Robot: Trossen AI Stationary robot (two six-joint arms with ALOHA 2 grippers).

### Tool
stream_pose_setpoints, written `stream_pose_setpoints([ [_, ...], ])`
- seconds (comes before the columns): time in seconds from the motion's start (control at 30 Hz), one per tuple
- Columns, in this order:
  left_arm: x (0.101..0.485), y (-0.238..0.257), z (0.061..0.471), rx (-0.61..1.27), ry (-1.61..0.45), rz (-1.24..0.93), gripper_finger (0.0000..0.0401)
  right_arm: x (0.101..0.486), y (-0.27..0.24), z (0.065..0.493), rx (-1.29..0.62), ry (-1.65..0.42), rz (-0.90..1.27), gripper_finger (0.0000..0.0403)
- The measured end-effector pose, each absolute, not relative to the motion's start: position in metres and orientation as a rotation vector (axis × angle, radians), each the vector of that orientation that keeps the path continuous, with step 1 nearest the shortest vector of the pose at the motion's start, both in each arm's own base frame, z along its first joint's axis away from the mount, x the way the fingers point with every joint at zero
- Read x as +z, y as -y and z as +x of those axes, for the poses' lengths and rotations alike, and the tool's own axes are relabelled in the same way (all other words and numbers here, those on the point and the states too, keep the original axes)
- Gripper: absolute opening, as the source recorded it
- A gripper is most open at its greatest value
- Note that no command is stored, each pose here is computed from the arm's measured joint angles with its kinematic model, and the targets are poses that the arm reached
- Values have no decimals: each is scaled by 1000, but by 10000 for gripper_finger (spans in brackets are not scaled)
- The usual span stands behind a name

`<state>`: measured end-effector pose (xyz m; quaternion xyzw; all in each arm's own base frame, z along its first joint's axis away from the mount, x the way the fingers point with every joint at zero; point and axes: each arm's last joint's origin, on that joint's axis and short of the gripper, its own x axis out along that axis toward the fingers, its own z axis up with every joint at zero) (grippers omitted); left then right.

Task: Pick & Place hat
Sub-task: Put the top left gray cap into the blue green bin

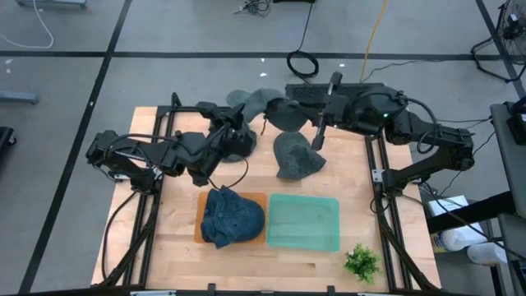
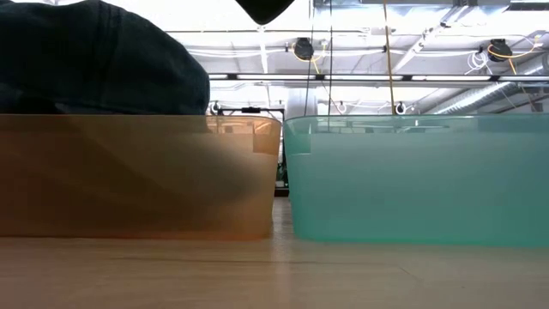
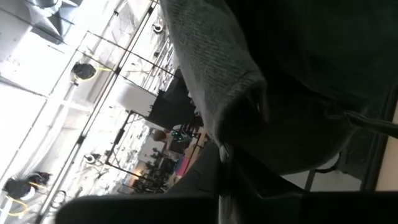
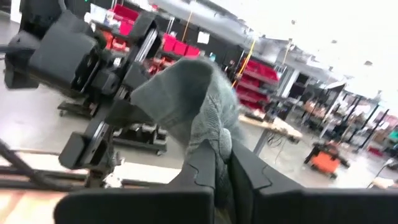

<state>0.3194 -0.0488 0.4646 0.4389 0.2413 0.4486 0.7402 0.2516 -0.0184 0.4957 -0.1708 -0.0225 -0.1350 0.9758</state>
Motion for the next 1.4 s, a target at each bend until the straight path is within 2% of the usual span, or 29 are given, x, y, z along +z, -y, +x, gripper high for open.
stream_pose_setpoints([
  [0.27, 466, 48, 318, 1010, -460, 845, 99, 512, 18, 235, -291, 105, -406, 3],
  [0.53, 466, 49, 319, 965, -380, 783, 168, 522, 17, 217, -297, 130, -449, 3],
  [0.77, 475, 43, 308, 1011, -279, 605, 217, 522, 15, 200, -256, 83, -517, 3],
  [0.9, 486, 36, 295, 1038, -208, 495, 229, 519, 14, 194, -218, 43, -536, 3],
  [1.07, 499, 31, 278, 1038, -104, 361, 225, 517, 11, 185, -140, 30, -577, 3],
  [1.4, 514, 28, 258, 704, 129, 143, 223, 512, 5, 179, 78, 28, -613, 3],
])
